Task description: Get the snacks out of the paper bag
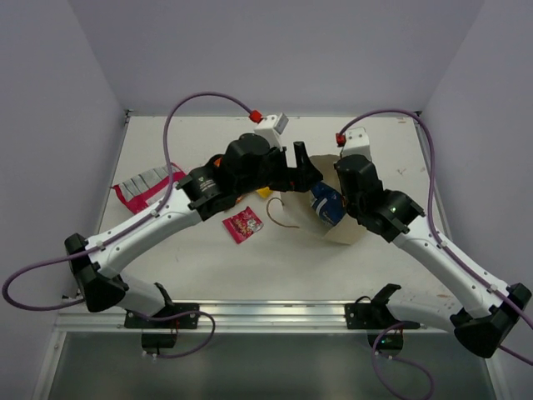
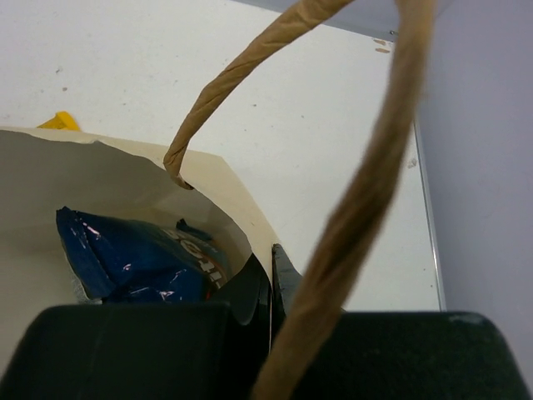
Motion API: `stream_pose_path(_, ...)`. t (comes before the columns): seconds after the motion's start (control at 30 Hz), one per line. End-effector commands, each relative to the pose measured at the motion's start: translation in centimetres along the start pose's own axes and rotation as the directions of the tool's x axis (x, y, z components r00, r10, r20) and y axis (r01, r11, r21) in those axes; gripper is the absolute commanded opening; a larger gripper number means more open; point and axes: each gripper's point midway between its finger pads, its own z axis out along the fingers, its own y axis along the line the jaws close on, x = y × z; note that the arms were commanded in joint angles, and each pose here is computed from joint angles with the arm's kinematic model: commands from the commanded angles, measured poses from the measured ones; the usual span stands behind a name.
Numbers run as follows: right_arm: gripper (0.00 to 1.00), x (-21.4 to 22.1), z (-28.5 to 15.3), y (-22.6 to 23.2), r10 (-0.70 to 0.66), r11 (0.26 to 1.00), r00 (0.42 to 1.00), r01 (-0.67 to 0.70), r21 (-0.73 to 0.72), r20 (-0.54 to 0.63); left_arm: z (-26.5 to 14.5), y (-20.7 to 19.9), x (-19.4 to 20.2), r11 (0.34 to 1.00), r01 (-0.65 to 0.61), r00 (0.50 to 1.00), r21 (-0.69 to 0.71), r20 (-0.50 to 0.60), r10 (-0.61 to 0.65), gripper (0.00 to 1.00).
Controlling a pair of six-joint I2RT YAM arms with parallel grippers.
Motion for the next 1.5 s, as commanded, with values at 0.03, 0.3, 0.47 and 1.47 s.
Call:
stream_pose_path(0.03,0.0,-1.3,0.3,-0.4,0.081,0.995,0.996,-0.083,0.047,0.046,1.5,-1.7,-1.9,1.0,0.024,0.997,0.0,0.068,-0.024,0.95)
stream_pose_path(0.3,0.0,-1.4,0.2,-0.2,0.11,0.993,0.993,-0.112,0.042,0.049,5.7,2.0,4.3,0.992,0.046,0.998,-0.12,-0.039,-0.051,0.94)
stream_pose_path(0.47,0.0,-0.9,0.1,-0.2,0.135,0.989,0.99,-0.137,0.048,0.04,8.1,4.4,6.6,0.98,0.048,0.996,-0.192,-0.065,-0.062,0.95)
stream_pose_path(1.47,0.0,2.0,0.3,1.3,0.144,0.988,0.989,-0.143,0.063,-0.016,9.4,5.1,5.9,0.969,0.028,0.998,-0.244,-0.044,-0.04,0.0)
